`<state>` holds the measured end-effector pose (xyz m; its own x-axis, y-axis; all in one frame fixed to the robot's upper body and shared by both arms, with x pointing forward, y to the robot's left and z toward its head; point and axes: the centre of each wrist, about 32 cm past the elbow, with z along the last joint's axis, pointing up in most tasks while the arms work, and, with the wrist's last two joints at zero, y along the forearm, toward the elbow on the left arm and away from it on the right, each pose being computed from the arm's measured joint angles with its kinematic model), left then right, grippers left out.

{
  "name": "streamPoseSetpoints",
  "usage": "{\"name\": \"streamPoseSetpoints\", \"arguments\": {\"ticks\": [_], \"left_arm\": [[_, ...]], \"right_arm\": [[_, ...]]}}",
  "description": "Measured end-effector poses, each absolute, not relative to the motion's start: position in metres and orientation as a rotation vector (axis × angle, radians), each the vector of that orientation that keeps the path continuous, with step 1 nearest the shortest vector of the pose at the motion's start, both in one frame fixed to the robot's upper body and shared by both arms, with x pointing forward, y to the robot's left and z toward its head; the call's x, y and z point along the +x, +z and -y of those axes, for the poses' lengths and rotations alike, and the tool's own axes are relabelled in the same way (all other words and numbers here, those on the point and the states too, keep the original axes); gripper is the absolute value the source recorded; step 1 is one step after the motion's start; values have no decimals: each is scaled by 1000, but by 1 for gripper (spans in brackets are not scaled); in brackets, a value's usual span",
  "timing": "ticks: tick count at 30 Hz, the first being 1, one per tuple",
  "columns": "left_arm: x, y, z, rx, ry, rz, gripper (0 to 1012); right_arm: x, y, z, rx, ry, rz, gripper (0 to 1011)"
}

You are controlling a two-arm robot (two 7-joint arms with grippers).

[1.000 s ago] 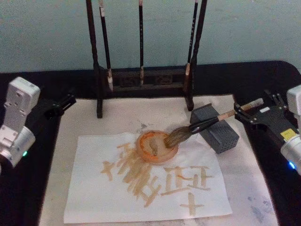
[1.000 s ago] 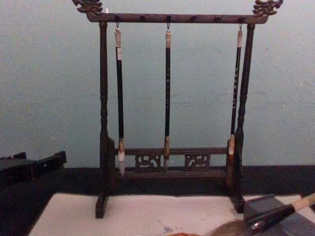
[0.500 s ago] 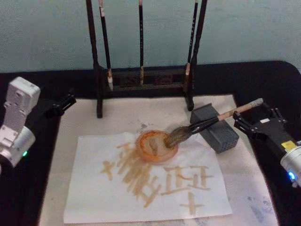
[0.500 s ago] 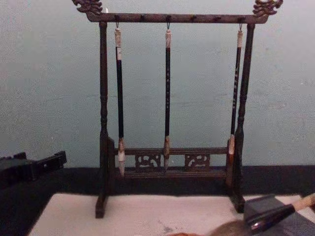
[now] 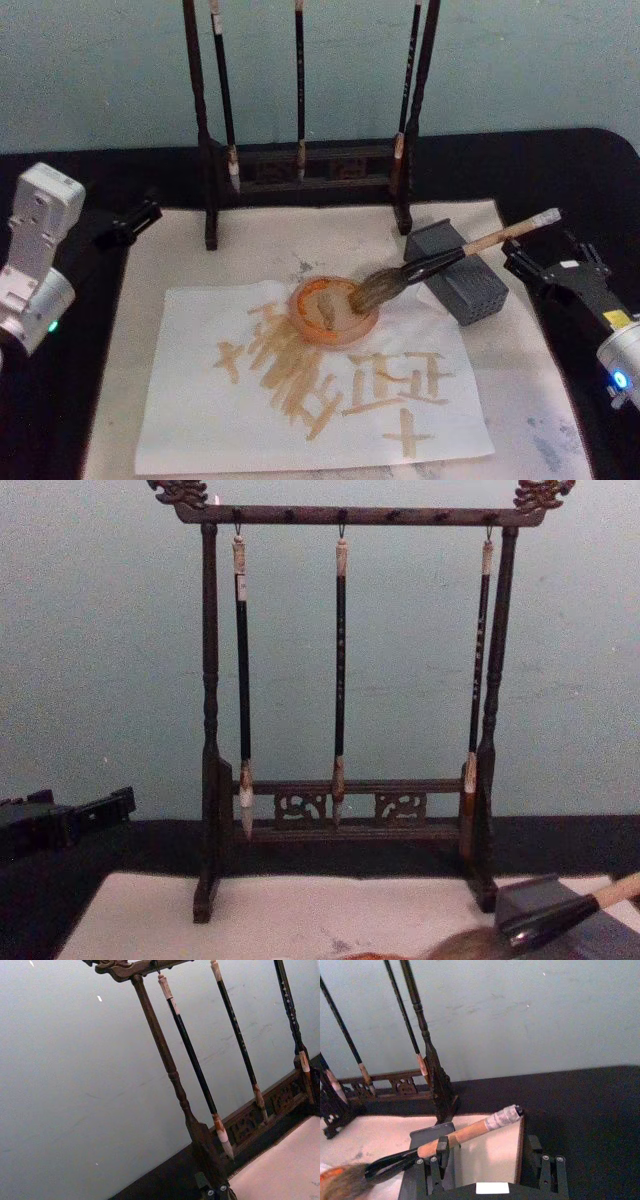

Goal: Pick up the brush from the inkstone, write on the paper, then place the brush back to its original position.

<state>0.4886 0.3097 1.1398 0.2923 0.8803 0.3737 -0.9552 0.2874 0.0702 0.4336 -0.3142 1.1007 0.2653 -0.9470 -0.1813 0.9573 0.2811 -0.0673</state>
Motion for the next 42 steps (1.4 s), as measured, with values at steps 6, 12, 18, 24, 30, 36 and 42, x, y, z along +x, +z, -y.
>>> {"name": "streamPoseSetpoints", "arguments": {"ticks": [6, 12, 18, 24, 30, 36, 42], "left_arm": [[489, 1140, -310, 304, 1248, 285, 1000], [489, 1140, -310, 304, 1248, 285, 1002], [489, 1140, -310, 304, 1248, 285, 1002], [489, 1140, -310, 304, 1248, 285, 1002], [489, 1140, -310, 304, 1248, 285, 1000], [489, 1140, -310, 304, 1248, 285, 1000], [489, 1140, -310, 304, 1248, 285, 1002]], "right_arm": [[434, 1087, 317, 209, -1254, -350, 1003], [437, 1077, 314, 348, -1189, -482, 1003], [440, 1075, 310, 409, -1160, -537, 1003], [444, 1076, 305, 444, -1130, -571, 1003], [447, 1076, 301, 481, -1114, -607, 1003], [450, 1075, 299, 518, -1104, -653, 1003], [450, 1073, 297, 565, -1105, -700, 1003]]}}
